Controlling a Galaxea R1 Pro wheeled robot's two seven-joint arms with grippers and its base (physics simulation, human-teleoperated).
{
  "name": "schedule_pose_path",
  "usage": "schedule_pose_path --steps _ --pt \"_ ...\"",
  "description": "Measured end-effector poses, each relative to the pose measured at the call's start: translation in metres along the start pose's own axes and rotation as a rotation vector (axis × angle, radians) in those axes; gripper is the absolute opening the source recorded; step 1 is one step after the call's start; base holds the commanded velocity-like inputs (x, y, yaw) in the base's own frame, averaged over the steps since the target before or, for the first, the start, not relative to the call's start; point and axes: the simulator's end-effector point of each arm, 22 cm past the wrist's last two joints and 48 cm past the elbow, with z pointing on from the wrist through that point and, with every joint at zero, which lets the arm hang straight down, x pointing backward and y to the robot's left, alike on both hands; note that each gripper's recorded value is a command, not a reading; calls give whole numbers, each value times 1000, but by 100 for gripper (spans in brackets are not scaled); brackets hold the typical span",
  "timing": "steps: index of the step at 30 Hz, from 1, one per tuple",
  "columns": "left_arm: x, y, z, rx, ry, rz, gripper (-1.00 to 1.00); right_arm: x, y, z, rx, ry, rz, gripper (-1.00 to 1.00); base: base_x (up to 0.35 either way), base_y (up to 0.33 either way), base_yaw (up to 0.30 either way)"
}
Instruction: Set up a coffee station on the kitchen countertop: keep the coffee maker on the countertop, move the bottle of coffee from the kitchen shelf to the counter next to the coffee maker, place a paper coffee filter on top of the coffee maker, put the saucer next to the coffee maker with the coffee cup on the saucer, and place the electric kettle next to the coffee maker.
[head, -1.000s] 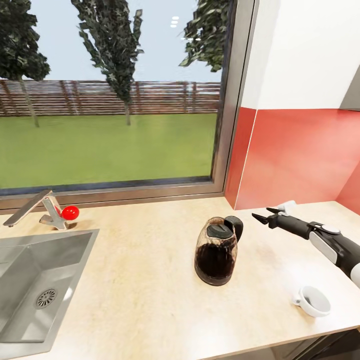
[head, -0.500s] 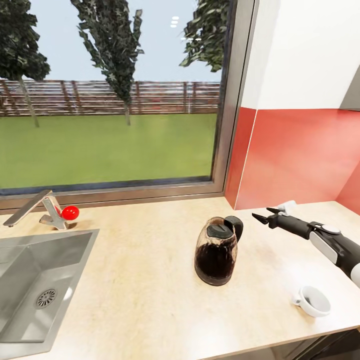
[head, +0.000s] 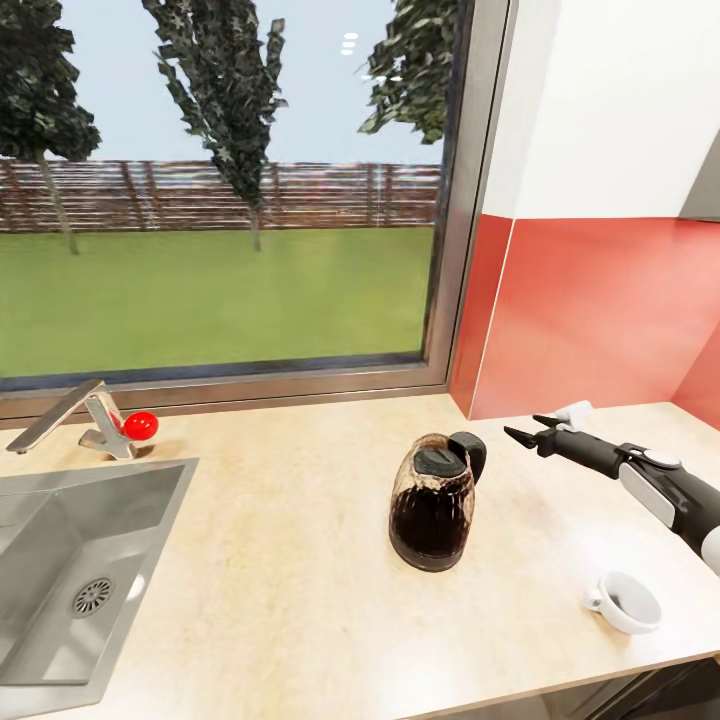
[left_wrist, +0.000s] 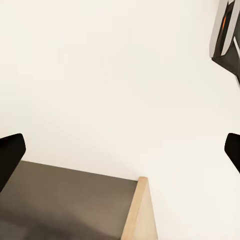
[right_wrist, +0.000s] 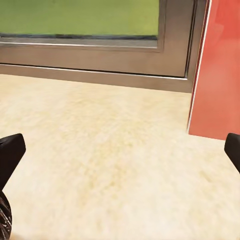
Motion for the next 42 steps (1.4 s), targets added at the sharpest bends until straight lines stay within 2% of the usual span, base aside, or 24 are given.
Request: schedule_pose_path --steps 12,17,23,27,35,42 --pt "14 1 1 -1 20 1 100 3 4 2 -8 8 -3 100 0 0 0" --pt "18 1 1 -1 25 3 100 15 8 4 -18 38 -15 100 0 0 0" --pt "19 1 2 2 25 3 100 23 20 4 -63 59 -20 100 0 0 0" --pt "18 1 2 6 23 3 100 40 30 -3 -123 87 2 100 0 0 0" --pt "17 1 2 7 20 9 100 67 31 -21 -178 130 58 100 0 0 0" --pt "17 0 1 8 20 11 100 76 39 -31 -231 145 80 100 0 0 0"
